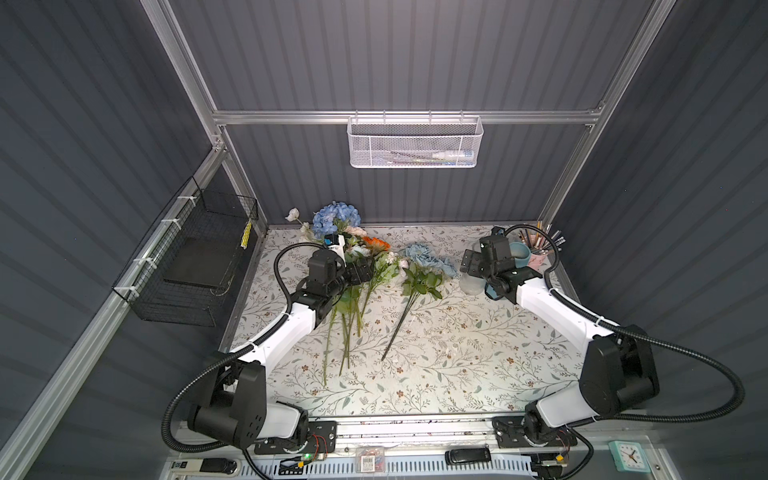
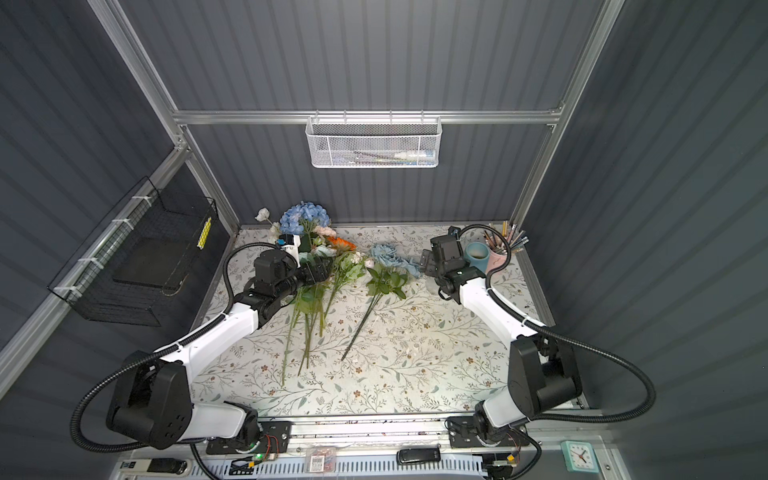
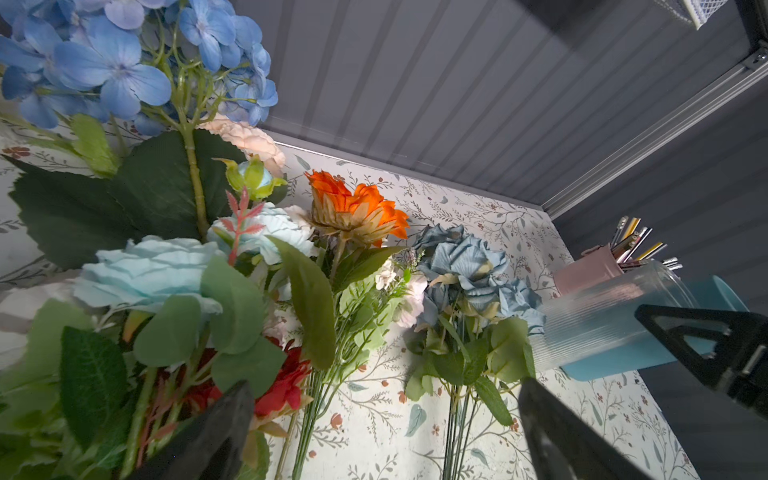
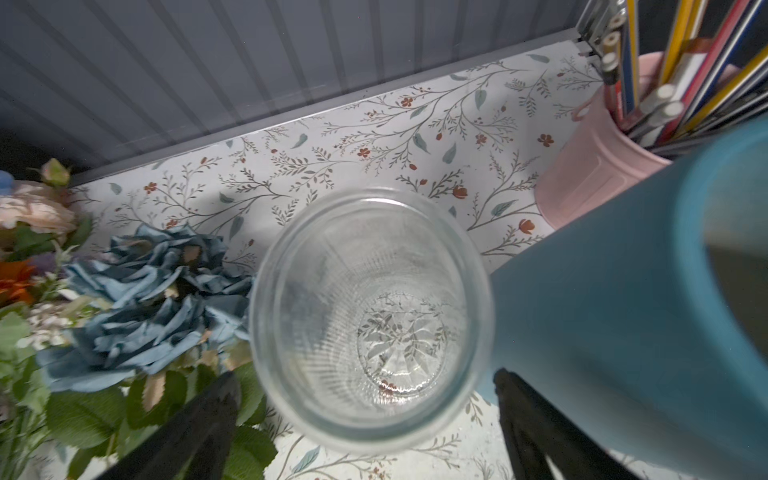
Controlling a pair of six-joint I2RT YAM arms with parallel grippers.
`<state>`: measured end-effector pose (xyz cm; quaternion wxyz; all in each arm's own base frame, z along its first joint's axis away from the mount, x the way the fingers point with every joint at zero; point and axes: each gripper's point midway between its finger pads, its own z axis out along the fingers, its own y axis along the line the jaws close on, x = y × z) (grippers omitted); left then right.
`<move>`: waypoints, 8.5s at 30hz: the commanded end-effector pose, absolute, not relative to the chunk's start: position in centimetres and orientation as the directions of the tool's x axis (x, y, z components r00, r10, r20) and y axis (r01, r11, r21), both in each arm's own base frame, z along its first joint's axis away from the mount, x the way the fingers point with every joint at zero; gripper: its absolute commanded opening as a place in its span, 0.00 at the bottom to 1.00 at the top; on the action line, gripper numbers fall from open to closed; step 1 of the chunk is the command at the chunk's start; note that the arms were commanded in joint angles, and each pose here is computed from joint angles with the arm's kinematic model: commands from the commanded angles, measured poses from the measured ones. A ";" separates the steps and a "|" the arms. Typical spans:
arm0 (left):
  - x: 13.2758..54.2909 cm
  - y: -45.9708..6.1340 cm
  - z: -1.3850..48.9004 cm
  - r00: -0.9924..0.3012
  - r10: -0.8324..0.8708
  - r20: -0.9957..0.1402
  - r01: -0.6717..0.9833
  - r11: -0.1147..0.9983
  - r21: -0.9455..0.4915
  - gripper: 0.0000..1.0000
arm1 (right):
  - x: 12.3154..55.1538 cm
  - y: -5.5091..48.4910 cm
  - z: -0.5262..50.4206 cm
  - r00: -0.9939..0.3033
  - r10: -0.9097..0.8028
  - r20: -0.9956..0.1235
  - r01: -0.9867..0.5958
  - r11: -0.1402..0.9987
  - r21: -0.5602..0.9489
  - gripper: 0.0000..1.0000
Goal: Arrange flowers in a vase
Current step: Pick up the vase from the top-right of the table, then place the vase at the center of the table, then pick up the flowers from the top-center of the table, then place the flowers into the vase.
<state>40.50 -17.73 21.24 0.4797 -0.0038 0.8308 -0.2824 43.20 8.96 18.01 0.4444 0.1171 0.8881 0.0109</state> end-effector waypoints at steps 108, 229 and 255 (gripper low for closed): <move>36.2 -31.5 22.2 -0.460 0.173 -0.871 0.528 0.842 -0.111 0.00 | 36.0 16.8 31.2 -0.393 0.212 -0.895 -0.315 0.883 0.348 0.99; 37.9 -23.6 24.9 -0.473 -0.281 -0.835 0.415 0.765 -0.492 1.00 | 30.1 20.7 23.6 -0.379 -0.010 -0.925 -0.557 0.801 0.219 0.60; 27.9 -5.8 11.0 -0.717 -0.255 -0.648 -0.272 0.959 -0.077 0.71 | 28.9 12.9 23.6 -0.440 0.086 -0.894 -0.264 0.939 0.220 0.77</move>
